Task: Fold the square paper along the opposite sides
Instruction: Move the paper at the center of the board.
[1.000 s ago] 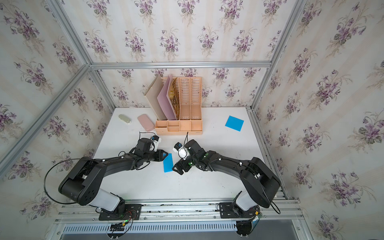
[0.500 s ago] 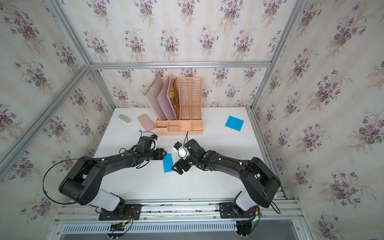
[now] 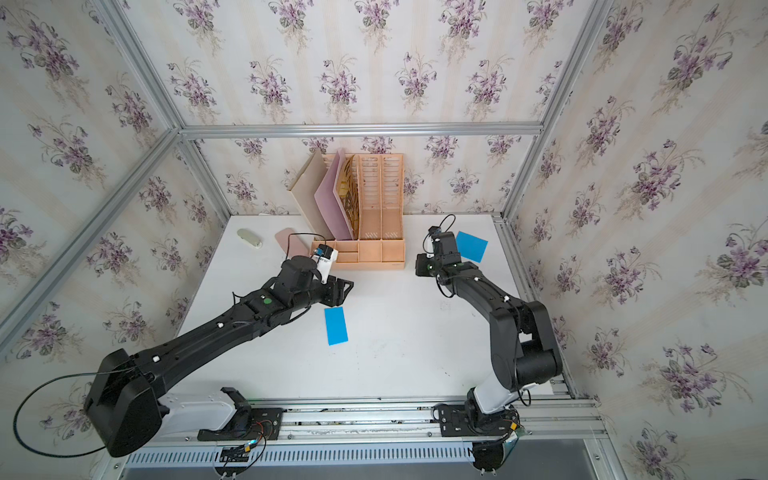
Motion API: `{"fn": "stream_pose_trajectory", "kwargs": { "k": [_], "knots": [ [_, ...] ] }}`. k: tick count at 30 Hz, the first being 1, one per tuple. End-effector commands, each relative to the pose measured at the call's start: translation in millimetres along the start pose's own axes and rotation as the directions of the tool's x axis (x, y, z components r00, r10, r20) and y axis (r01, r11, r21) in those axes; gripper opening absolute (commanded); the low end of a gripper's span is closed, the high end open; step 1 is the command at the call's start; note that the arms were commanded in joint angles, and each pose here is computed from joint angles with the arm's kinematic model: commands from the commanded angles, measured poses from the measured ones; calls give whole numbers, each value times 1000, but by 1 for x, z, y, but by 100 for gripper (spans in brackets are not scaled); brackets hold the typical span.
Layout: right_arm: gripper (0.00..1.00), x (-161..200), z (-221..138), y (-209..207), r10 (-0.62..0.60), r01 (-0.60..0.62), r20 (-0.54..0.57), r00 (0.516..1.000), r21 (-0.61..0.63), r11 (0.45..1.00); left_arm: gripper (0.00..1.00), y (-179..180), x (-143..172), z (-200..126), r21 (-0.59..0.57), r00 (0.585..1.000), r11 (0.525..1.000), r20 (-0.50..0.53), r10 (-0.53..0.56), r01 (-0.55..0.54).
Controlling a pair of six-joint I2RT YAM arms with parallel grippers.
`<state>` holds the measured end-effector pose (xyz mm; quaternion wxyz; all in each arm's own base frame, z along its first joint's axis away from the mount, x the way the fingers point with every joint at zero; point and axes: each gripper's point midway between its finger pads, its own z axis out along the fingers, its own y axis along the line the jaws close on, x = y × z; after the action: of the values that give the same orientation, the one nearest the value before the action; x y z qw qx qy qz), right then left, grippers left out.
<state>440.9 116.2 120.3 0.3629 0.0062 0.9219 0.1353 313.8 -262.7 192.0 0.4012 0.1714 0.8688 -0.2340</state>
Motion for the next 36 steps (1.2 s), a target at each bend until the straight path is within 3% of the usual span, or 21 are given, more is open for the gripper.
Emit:
{"fn": "stream_pose_trajectory", "kwargs": {
  "k": [1,8,17,27,36],
  "knots": [
    [0,-21,14,-46,35,-34,1,999,159,987,71,-23,12,11,27,996,998,-62,59,-57],
    [0,-51,56,-130,127,-115,-22,992,289,950,77,-76,35,47,108,974,983,-152,167,-151],
    [0,-44,103,-210,182,-114,-126,975,420,900,79,-89,32,60,135,965,974,-162,204,-184],
    [0,-26,118,-222,175,-53,-235,956,450,892,81,-84,20,48,97,967,974,-134,216,-204],
    [0,34,80,-198,219,-60,-322,921,437,898,82,-65,5,3,6,980,983,-82,182,-182]
  ]
}}
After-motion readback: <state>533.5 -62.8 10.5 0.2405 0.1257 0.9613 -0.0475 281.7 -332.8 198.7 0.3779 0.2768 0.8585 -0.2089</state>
